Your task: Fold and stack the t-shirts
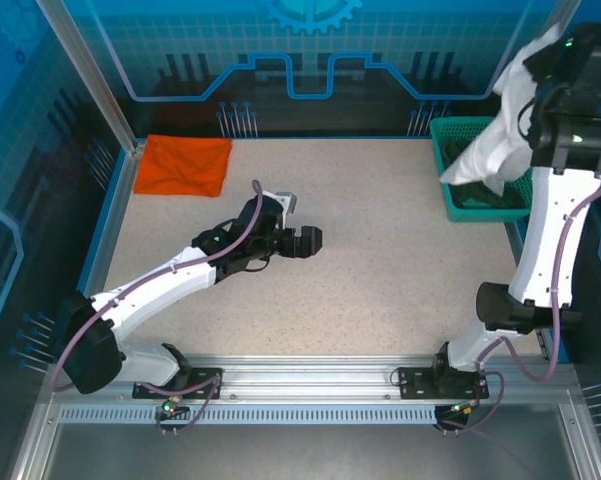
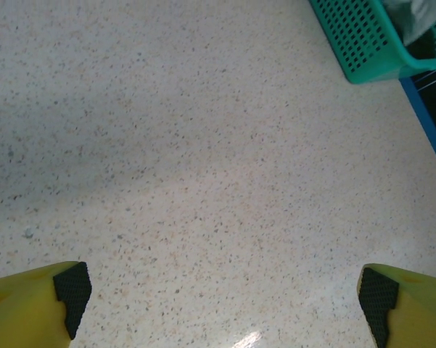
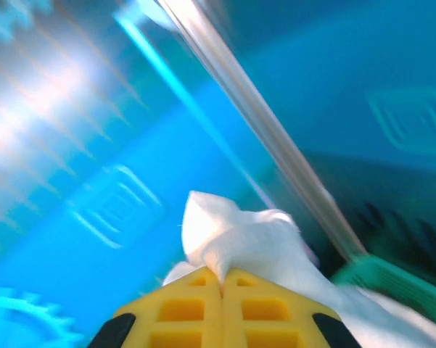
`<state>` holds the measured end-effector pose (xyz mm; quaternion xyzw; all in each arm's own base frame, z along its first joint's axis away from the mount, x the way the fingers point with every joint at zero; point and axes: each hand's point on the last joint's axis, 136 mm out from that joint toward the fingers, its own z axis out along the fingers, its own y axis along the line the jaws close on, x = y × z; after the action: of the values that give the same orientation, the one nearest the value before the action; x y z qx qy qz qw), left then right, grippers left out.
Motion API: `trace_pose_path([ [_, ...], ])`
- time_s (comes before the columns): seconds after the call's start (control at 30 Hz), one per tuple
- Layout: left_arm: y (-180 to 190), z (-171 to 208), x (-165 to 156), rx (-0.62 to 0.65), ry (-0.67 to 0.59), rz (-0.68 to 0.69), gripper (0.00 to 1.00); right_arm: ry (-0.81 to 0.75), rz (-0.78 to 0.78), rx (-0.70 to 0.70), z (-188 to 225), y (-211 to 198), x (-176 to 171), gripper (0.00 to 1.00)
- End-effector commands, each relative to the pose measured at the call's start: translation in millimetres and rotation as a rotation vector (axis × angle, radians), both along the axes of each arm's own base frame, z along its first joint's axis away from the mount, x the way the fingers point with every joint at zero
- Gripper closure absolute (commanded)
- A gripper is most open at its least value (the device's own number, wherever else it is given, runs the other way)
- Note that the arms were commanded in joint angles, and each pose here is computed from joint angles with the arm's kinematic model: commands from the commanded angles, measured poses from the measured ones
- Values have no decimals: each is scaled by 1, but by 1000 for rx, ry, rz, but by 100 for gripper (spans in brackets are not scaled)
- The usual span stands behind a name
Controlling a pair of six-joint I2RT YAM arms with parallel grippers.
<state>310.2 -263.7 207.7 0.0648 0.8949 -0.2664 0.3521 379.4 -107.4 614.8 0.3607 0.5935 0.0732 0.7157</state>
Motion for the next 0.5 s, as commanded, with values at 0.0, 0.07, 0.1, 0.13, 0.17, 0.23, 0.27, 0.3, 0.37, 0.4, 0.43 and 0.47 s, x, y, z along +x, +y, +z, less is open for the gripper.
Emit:
trace_pose_path([
  [0.0, -7, 30, 6, -28, -83, -21, 2, -150, 240, -76, 50, 49, -10, 100],
  [0.07, -1, 41, 8, -25, -118, 2, 1, -189, 373, -53, 58, 76, -14, 100],
  [0.1, 4, 48, 8, -17, -140, 18, 1, -190, 436, -41, 57, 90, -14, 100],
  [0.13, 10, 53, 10, -5, -159, 41, 1, -180, 489, -33, 54, 105, -14, 100],
  [0.17, 19, 59, 11, 14, -182, 73, 1, -153, 561, -31, 46, 127, -11, 100],
  [0.23, 40, 70, 14, 53, -225, 157, 1, -99, 689, -23, 28, 168, -3, 100],
  [0.27, 50, 76, 15, 61, -242, 188, 1, -63, 773, -29, 15, 195, 1, 100],
  [0.3, 60, 81, 14, 66, -262, 221, 1, -13, 848, -41, 0, 222, 6, 100],
  [0.37, 83, 88, 13, 91, -284, 305, 1, 120, 946, -50, -42, 268, 20, 100],
  [0.4, 98, 87, 12, 119, -282, 366, 1, 209, 977, -39, -69, 287, 28, 100],
  [0.43, 112, 84, 10, 148, -274, 423, 1, 296, 994, -28, -97, 301, 38, 100],
  [0.47, 127, 82, 7, 175, -264, 487, 1, 393, 1017, -23, -130, 318, 49, 100],
])
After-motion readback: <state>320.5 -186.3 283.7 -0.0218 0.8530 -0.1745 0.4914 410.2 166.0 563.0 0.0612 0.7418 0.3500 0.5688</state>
